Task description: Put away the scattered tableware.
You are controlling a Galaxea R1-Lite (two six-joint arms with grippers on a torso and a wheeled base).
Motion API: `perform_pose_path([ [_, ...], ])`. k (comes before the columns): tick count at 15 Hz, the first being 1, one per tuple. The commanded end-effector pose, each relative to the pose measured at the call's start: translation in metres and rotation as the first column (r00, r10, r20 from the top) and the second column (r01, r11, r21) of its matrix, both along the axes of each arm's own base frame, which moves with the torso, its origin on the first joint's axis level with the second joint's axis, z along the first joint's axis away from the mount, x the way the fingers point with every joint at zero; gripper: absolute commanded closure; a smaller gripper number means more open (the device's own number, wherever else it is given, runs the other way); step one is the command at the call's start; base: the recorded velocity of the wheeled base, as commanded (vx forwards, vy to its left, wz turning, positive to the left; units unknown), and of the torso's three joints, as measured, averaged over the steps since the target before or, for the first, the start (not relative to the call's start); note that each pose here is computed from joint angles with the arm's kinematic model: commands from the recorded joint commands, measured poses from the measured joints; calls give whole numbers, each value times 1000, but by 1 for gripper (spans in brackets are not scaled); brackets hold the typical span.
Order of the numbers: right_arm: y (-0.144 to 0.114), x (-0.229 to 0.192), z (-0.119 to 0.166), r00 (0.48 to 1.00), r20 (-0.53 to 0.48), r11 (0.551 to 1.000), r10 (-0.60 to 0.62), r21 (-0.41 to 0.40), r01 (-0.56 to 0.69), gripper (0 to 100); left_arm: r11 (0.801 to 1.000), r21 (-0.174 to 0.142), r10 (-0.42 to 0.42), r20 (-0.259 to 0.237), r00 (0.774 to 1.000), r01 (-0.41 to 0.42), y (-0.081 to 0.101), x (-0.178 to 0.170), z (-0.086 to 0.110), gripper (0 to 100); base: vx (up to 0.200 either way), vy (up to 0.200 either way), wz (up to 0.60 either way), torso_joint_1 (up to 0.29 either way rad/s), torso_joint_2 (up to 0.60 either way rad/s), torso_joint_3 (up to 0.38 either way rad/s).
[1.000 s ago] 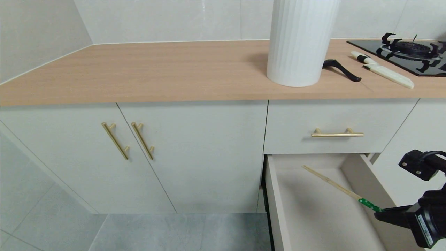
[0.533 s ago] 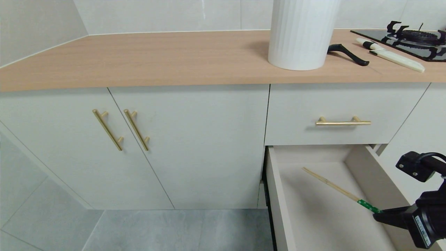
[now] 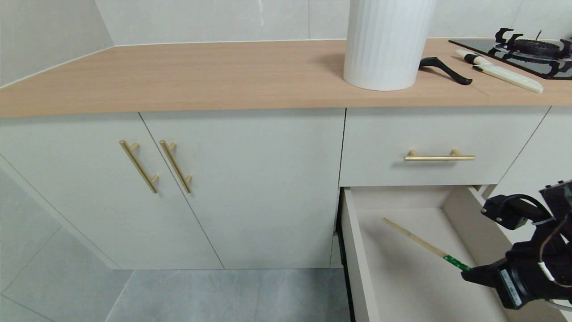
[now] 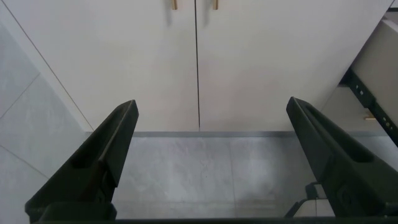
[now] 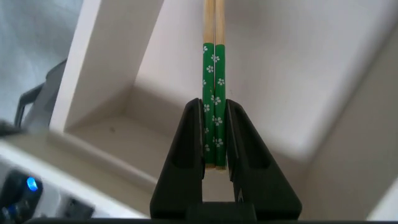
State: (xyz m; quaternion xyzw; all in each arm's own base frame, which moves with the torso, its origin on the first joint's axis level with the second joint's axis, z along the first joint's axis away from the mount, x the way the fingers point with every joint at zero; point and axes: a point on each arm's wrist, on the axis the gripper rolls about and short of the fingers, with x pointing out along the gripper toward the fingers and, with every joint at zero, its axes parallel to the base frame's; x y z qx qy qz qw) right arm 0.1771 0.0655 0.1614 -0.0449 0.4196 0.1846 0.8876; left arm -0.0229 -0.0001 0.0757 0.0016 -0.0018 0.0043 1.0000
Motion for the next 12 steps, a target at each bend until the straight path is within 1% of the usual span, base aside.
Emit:
perform_pose_path([
  [1,34,25,-28,993,-67,995,-96,-17,96,100,1000,0,1,-1,1000,-1,0,0,0,0,0,0,0,0,0,0],
  [2,44,35,-39,986,-66,989,-151,-19,150,100,1000,0,1,-1,1000,-1,0,0,0,0,0,0,0,0,0,0],
  [4,51,47,-53,981,-74,983,-182,-10,181,100,1000,0,1,-1,1000,-1,0,0,0,0,0,0,0,0,0,0],
  [5,56,55,-65,973,-93,977,-213,2,214,100,1000,0,1,-1,1000,-1,0,0,0,0,0,0,0,0,0,0],
  [6,58,61,-71,968,-97,971,-234,21,237,100,1000,0,1,-1,1000,-1,0,0,0,0,0,0,0,0,0,0],
  [7,61,65,-79,964,-103,968,-245,27,249,100,1000,0,1,-1,1000,-1,0,0,0,0,0,0,0,0,0,0],
  [9,69,69,-96,963,-130,971,-238,9,241,100,1000,0,1,-1,1000,-1,0,0,0,0,0,0,0,0,0,0],
  [11,74,75,-112,954,-145,963,-263,26,270,100,1000,0,1,-1,1000,-1,0,0,0,0,0,0,0,0,0,0],
  [12,74,77,-122,950,-161,962,-268,13,274,100,1000,0,1,-1,1000,-1,0,0,0,0,0,0,0,0,0,0],
])
